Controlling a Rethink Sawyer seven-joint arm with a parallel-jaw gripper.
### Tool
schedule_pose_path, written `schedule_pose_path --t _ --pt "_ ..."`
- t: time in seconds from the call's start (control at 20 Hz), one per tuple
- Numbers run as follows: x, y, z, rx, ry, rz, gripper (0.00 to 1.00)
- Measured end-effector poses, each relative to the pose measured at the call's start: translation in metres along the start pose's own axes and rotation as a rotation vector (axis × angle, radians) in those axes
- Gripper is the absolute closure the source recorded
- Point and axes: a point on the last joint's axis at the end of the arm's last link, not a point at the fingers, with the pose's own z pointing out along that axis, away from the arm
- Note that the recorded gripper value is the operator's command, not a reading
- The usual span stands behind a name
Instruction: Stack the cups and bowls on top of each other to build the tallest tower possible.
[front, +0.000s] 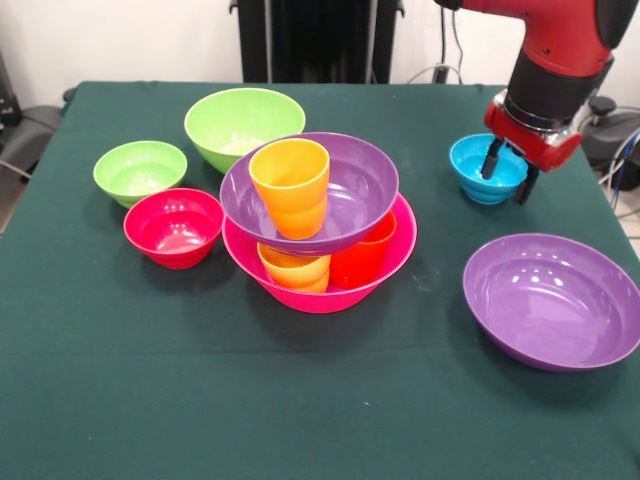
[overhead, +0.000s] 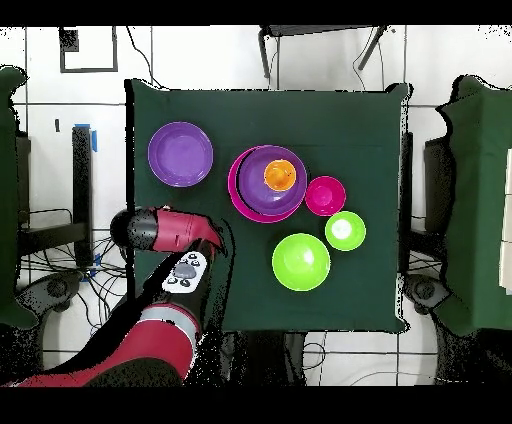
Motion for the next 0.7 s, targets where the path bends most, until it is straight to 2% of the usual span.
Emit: schedule_pose_path --t 0.45,0.7 --pt "0.025 -0.002 0.011 -0.006 0.038 -0.013 0.0" --pt "0.026 -0.002 0.012 -0.005 0.041 -0.015 0.0"
